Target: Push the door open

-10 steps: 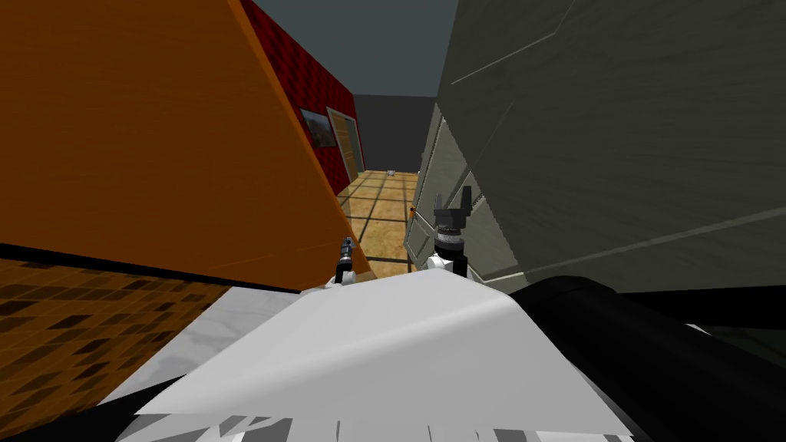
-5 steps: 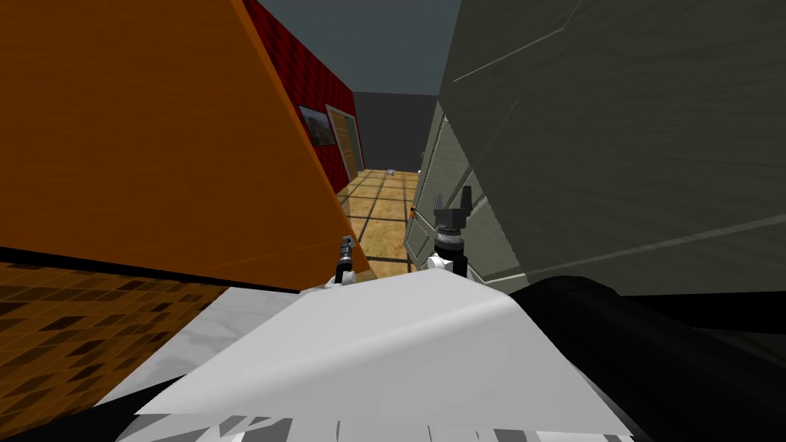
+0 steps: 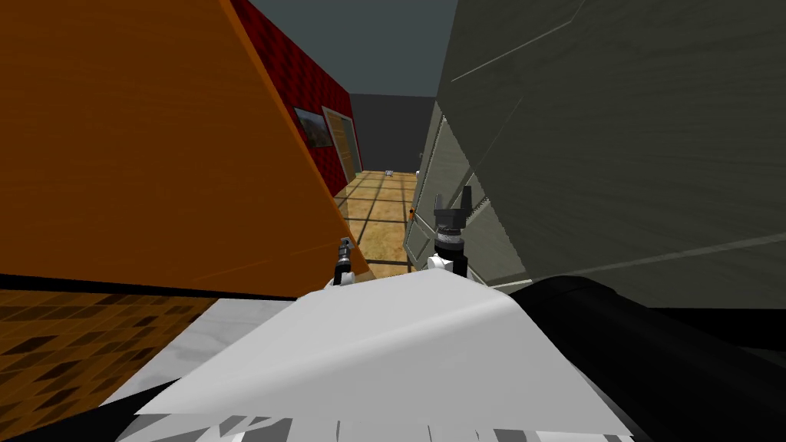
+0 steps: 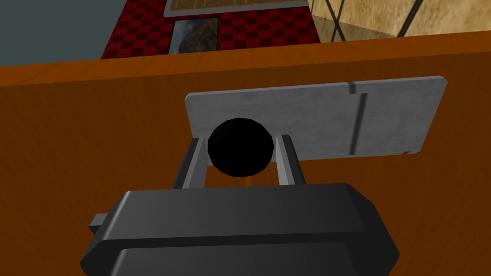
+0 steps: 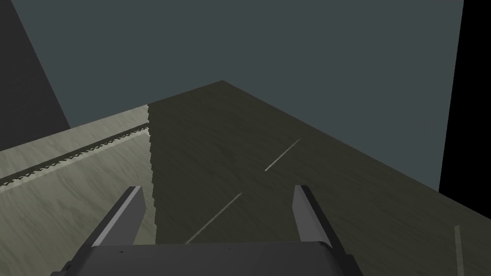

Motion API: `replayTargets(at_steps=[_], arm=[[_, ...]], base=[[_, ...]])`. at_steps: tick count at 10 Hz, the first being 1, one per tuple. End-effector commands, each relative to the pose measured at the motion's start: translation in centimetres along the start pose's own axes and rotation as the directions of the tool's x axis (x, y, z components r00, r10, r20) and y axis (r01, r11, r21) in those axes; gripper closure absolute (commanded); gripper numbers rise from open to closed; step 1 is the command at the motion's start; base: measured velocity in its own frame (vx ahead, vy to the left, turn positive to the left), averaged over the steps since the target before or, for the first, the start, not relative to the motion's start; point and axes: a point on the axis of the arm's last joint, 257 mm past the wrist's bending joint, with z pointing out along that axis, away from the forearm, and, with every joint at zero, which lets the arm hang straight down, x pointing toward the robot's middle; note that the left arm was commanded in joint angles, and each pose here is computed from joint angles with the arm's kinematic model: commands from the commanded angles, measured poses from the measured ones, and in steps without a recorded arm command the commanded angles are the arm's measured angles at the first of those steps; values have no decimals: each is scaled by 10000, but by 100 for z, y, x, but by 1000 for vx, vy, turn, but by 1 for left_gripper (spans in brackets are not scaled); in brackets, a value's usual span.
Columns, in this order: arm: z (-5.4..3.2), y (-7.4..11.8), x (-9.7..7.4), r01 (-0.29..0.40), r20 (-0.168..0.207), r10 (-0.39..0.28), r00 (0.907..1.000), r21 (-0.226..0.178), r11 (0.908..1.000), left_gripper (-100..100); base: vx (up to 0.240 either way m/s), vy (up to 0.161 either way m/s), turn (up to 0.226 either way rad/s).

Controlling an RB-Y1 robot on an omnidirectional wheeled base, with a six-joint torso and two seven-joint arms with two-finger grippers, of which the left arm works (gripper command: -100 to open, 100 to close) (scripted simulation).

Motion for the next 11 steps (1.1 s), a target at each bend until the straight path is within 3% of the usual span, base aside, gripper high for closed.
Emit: replayTargets(at_steps=[1, 3, 4, 6, 7, 9, 11], arm=[[80, -114, -192, -156, 380, 144, 9992, 324, 9994, 100], [83, -149, -369, -262, 858, 226, 9961, 408, 9988, 100], [83, -149, -369, -262, 858, 226, 9961, 408, 9988, 100], [73, -192, -602, -385, 1540, 305, 9876, 497, 9980, 100], [91, -132, -430, -399, 1296, 354, 9909, 328, 9987, -100], [97, -125, -355, -372, 1282, 332, 9912, 290, 9989, -100], [93, -97, -119, -167, 1214, 144, 9925, 182, 9997, -100]], base=[[163, 28, -42], [162, 39, -36], [138, 28, 3], [179, 44, 1], [-58, -16, 162], [-209, -88, 92], [-193, -125, 105]])
